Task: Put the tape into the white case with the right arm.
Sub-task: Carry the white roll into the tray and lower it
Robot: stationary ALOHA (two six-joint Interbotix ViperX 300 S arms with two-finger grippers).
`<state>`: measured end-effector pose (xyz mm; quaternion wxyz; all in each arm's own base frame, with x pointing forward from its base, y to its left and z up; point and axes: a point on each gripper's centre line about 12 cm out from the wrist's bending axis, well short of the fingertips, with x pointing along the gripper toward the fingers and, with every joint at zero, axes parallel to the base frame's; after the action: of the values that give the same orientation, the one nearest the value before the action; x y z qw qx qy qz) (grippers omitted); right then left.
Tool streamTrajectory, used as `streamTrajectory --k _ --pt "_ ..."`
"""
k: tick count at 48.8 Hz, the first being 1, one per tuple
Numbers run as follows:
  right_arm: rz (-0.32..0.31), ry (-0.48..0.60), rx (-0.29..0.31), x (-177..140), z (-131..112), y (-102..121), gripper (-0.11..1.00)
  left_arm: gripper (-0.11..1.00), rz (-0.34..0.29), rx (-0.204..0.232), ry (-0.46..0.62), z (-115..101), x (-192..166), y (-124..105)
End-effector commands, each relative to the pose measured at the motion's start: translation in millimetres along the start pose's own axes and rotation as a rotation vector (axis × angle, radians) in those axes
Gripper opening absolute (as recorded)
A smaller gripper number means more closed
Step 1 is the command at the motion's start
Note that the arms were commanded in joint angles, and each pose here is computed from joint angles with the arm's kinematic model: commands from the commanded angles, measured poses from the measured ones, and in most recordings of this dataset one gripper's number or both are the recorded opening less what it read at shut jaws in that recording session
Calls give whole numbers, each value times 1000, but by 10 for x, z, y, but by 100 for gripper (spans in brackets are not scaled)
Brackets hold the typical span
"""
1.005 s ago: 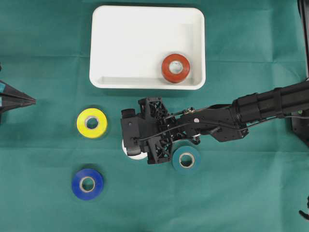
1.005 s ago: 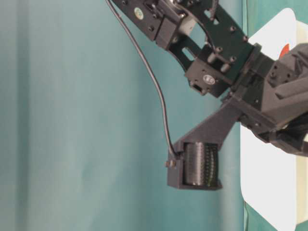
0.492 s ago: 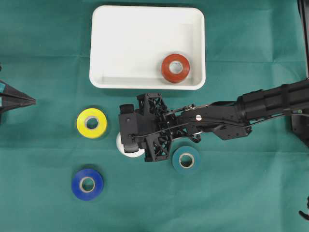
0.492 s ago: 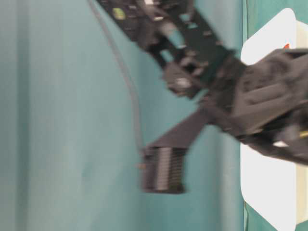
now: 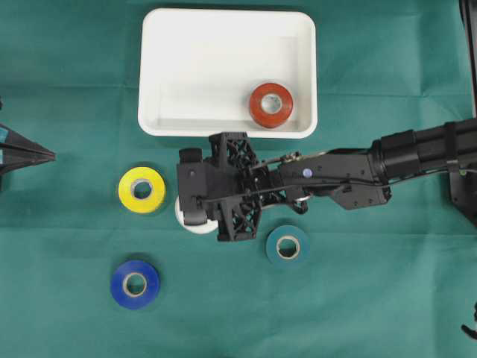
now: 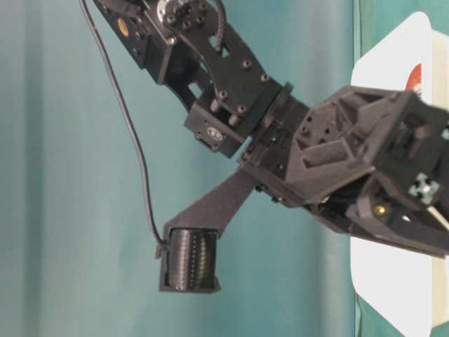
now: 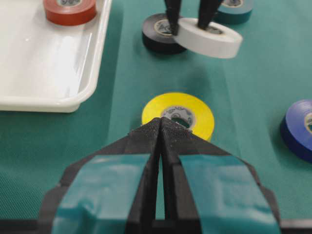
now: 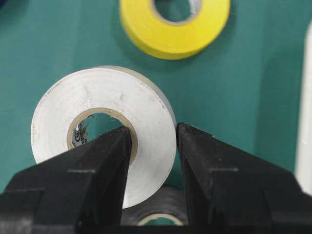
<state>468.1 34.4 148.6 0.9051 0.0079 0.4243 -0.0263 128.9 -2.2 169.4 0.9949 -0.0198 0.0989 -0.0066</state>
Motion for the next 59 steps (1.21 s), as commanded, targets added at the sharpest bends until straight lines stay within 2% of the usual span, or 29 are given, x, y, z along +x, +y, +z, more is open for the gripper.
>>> streamTrajectory --k 1,20,39,59 --pt "-10 -77 30 -191 260 -130 2 0 1 -2 -11 45 5 0" --pt "-66 -92 93 -193 326 -536 2 0 1 0 -12 47 4 0" --pt "-146 -142 189 -307 389 -1165 2 0 1 0 -11 45 5 0" --pt "-247 -143 289 -386 282 -1848 2 0 1 0 -11 45 5 0"
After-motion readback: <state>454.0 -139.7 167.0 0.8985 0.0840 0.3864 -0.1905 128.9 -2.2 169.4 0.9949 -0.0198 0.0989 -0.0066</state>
